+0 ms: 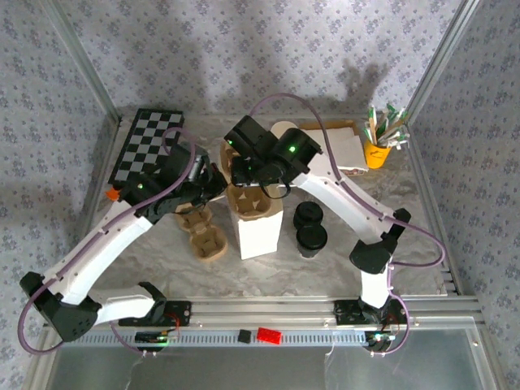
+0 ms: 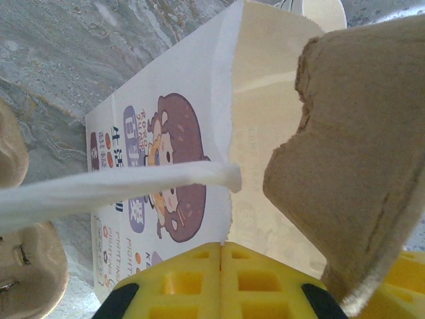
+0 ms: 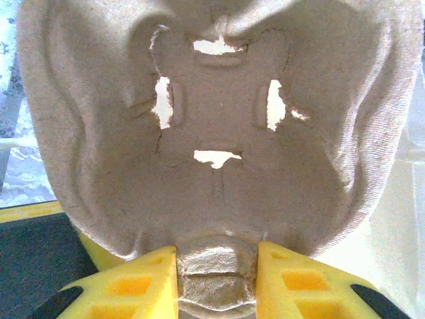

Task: Pack the takeout coffee

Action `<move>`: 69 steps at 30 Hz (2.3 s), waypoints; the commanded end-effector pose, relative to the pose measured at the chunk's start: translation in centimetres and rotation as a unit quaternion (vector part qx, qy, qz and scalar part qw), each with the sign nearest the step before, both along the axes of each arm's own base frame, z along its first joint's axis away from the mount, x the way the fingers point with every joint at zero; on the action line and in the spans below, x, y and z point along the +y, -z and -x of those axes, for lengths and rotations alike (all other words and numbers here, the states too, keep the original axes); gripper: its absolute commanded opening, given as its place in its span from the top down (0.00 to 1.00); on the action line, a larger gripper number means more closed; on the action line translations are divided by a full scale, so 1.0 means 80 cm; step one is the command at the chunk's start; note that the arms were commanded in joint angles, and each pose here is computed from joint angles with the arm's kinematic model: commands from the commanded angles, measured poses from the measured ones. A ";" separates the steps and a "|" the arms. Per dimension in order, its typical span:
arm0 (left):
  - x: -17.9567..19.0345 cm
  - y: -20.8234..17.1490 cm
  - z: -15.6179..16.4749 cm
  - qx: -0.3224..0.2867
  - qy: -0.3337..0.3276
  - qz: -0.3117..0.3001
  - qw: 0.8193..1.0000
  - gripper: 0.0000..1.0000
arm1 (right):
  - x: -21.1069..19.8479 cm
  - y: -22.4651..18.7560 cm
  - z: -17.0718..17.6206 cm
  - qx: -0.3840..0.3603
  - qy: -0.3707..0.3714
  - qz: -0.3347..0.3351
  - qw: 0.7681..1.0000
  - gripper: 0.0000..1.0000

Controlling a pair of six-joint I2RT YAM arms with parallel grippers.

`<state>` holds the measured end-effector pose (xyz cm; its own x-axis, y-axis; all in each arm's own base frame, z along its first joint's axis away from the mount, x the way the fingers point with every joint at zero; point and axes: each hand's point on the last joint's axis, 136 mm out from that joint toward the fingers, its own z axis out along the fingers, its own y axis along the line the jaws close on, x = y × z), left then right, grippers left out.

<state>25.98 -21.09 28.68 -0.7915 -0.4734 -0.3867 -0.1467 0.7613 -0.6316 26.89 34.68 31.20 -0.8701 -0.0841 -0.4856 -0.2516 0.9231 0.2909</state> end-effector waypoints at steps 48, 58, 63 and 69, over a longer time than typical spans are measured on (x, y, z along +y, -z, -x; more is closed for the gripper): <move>0.051 -0.098 -0.019 -0.066 0.102 -0.096 0.988 0.56 | -0.023 0.052 0.000 0.013 0.023 0.091 0.996 0.70; 0.016 -0.056 -0.060 -0.033 0.168 -0.084 0.982 0.49 | -0.025 0.057 0.002 0.021 0.021 0.098 0.995 0.70; 0.010 -0.031 -0.075 -0.004 0.182 -0.104 0.978 0.50 | -0.025 0.058 0.005 0.026 0.018 0.100 0.994 0.71; 0.014 -0.006 -0.080 0.016 0.187 -0.124 0.974 0.53 | -0.027 0.061 0.008 0.036 0.016 0.109 0.993 0.71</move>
